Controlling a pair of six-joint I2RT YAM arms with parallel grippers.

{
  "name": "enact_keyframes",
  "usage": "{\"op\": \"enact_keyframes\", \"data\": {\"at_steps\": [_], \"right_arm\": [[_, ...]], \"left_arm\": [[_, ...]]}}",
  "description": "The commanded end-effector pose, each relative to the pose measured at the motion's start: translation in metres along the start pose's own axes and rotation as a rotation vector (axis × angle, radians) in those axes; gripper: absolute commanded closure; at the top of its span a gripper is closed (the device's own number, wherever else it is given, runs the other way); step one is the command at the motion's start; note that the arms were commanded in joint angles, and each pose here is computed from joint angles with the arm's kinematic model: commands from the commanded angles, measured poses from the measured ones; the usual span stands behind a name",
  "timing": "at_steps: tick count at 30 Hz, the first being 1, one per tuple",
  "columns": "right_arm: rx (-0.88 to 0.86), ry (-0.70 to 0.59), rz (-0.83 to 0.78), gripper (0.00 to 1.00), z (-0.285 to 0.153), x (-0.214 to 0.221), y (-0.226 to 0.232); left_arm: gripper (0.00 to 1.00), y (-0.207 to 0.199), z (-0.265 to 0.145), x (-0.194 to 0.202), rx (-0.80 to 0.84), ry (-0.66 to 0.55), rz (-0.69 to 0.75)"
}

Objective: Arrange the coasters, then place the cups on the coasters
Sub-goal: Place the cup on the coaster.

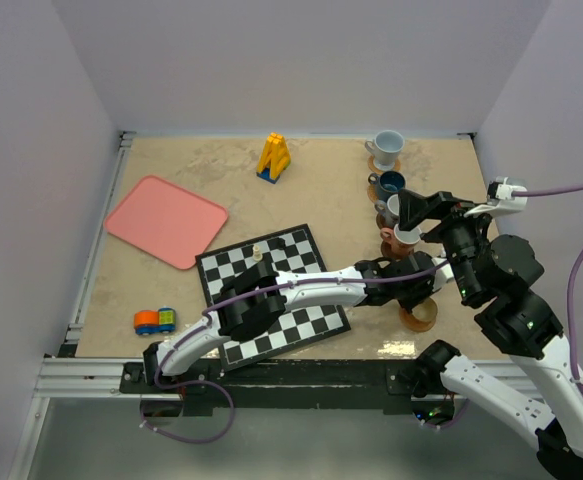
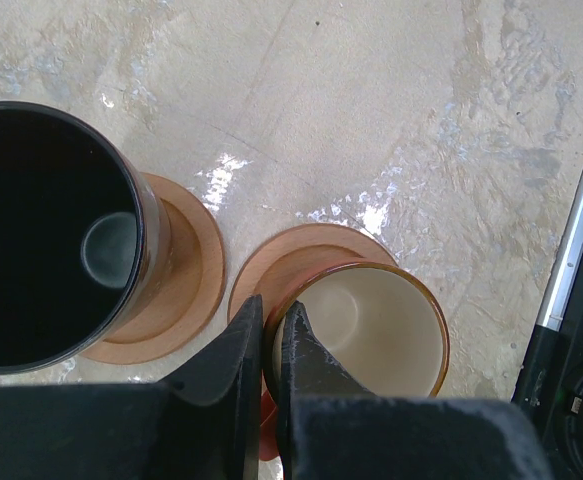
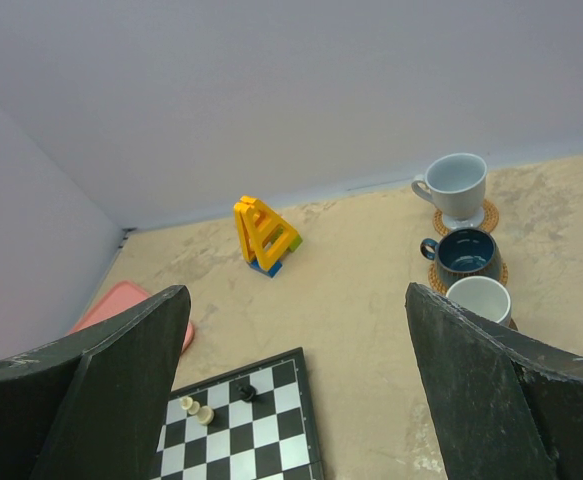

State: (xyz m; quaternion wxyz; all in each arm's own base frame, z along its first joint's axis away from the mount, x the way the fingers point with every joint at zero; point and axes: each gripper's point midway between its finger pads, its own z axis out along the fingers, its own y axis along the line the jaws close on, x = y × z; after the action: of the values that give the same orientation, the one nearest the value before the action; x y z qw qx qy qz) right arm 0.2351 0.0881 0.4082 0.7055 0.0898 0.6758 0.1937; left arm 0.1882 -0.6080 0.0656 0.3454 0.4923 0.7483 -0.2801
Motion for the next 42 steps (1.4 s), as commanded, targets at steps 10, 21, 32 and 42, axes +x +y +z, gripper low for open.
{"op": "enact_keyframes", "data": {"at_steps": [10,21,32,42], "right_arm": [[-0.017,-0.025,0.027,0.06,0.000,-0.007,0.004],[-0.016,-0.026,0.025,0.06,-0.001,-0.008,0.004],[-0.001,-0.039,0.016,0.06,-0.004,-0.018,0.001],[-0.009,0.001,-0.022,0.01,0.005,-0.027,0.014]], "left_arm": [[0.78,-0.001,-0.025,-0.036,0.001,-0.060,0.004],[0.52,-0.001,-0.028,-0.048,-0.003,-0.107,0.007],[0.44,0.001,-0.066,-0.102,-0.024,-0.355,0.004],[0.34,0.012,-0.116,-0.109,-0.035,-0.510,-0.023]]}}
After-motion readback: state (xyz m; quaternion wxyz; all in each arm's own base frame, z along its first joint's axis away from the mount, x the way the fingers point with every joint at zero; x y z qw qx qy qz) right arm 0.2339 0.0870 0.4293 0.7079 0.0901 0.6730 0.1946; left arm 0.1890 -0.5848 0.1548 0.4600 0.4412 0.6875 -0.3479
